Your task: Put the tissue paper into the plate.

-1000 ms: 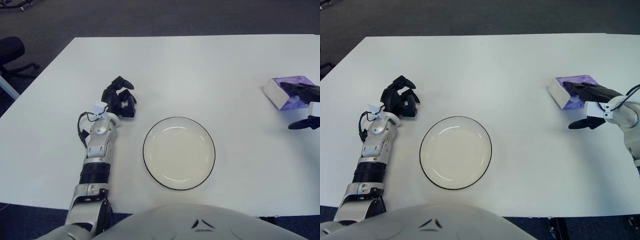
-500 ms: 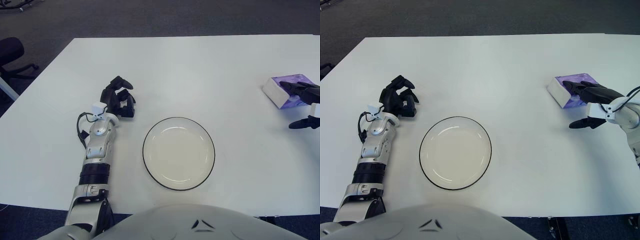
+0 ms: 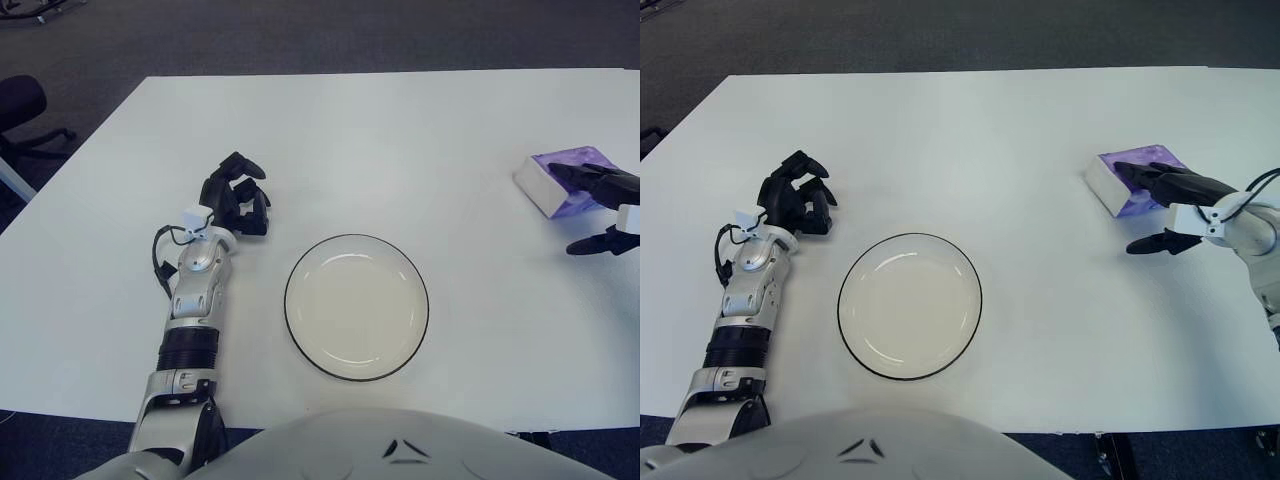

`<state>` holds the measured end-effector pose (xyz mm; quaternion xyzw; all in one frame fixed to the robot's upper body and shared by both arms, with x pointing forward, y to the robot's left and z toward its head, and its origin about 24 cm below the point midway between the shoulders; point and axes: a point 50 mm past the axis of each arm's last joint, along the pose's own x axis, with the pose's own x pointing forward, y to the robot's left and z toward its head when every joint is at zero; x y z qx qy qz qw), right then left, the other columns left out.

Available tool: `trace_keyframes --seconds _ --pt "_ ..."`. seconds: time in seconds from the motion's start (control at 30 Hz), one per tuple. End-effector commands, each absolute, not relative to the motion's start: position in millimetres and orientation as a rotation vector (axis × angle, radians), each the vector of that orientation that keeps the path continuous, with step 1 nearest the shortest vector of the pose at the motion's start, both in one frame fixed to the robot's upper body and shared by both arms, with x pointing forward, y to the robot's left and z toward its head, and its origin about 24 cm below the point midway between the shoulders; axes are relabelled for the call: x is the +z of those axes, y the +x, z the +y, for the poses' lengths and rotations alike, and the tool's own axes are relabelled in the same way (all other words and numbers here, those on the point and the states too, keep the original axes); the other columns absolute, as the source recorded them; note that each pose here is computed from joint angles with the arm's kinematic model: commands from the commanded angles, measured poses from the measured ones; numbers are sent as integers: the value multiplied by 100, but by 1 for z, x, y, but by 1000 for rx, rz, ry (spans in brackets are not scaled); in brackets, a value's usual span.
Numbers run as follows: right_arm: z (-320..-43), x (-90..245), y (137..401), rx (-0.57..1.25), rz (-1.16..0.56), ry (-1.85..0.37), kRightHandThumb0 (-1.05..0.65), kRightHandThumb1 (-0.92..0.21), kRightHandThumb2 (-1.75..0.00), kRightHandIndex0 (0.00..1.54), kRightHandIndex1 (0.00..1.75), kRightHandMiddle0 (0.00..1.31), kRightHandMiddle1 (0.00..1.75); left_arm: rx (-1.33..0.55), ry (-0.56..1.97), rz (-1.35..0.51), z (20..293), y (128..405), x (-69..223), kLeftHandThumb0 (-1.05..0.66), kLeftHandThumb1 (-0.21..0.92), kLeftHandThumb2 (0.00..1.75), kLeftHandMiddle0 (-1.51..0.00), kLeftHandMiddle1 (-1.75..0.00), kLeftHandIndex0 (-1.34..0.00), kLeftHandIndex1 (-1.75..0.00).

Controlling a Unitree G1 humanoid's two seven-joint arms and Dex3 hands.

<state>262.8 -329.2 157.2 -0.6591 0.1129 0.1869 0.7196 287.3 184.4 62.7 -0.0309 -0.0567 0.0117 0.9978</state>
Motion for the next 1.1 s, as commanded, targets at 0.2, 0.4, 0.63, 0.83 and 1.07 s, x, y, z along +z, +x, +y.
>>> trace_keyframes --seconds 0.2,0.4,0.63,0.83,1.07 --pt "-299 138 256 554 191 -1374 -104 -89 -21 0 0 0 0 37 -106 30 178 264 21 -1 -6 175 -89 -175 -68 -173" --pt "-283 144 254 609 147 -1356 -105 -92 -20 0 0 0 0 35 -111 28 177 264 21 -1 -6 175 -89 -175 -68 -173" --pt "-267 152 249 697 102 -1316 -105 -92 -29 0 0 0 0 35 -116 25 175 264 22 -1 -7 175 -89 -175 -69 -172" --pt "-258 154 248 737 25 -1306 -105 -92 -41 0 0 0 0 41 -121 27 174 264 22 -1 -7 175 -90 -175 -71 -170" --pt "-252 158 246 745 -20 -1316 -105 -92 -51 0 0 0 0 42 -127 27 173 263 22 -1 -8 175 -90 -175 -71 -170"
